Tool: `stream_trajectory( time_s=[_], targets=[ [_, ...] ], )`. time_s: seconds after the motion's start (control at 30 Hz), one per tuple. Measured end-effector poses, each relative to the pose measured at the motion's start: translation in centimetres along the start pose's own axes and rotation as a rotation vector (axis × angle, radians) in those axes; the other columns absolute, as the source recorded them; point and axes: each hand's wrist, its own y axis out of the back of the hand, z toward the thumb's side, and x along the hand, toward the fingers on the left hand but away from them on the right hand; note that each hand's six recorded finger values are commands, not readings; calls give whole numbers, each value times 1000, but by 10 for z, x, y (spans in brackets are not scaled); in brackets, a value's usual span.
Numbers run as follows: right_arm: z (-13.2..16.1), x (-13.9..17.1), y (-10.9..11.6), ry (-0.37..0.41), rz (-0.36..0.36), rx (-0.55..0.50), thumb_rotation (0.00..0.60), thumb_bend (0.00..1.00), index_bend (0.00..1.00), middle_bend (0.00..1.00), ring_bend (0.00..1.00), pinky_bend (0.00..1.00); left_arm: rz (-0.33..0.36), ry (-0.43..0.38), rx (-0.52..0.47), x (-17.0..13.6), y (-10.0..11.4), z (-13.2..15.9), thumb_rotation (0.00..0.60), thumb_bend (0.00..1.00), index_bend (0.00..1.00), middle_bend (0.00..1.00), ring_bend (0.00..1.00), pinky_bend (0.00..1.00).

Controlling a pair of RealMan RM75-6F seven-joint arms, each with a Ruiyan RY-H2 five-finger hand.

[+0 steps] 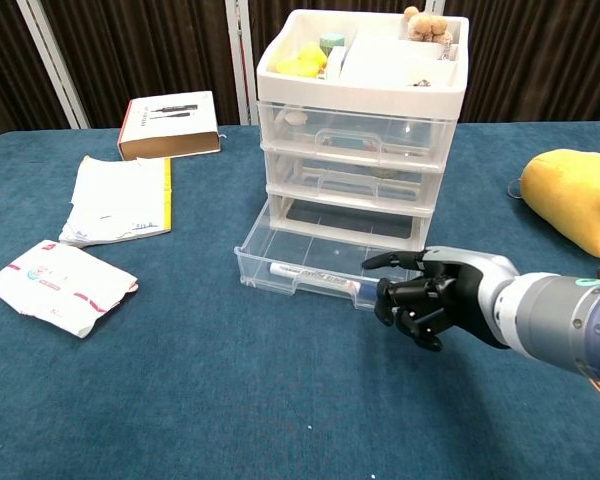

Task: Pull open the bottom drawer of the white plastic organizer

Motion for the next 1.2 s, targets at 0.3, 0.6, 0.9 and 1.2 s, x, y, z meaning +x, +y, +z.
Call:
stream_trajectory(
  time_s=[0.3,0.6,0.9,1.2],
  targets=[
    [-2,9,7,-9,19,67,600,522,0,714,754,829,5,4,0,-1,1,-1,600,8,0,0,0,0],
    [6,35,30,30,-63,229,600,521,0,700,742,809,19,-5,1,-3,4,0,600,8,0,0,0,0],
    [6,81,86,97,-241,492,600,346,0,419,461,503,30,6,12,-6,4,-2,600,8,0,0,0,0],
    [-16,145,134,212,-404,790,600,291,0,0,0,93,51,3,76,-8,3,-2,600,9,0,0,0,0]
  ],
)
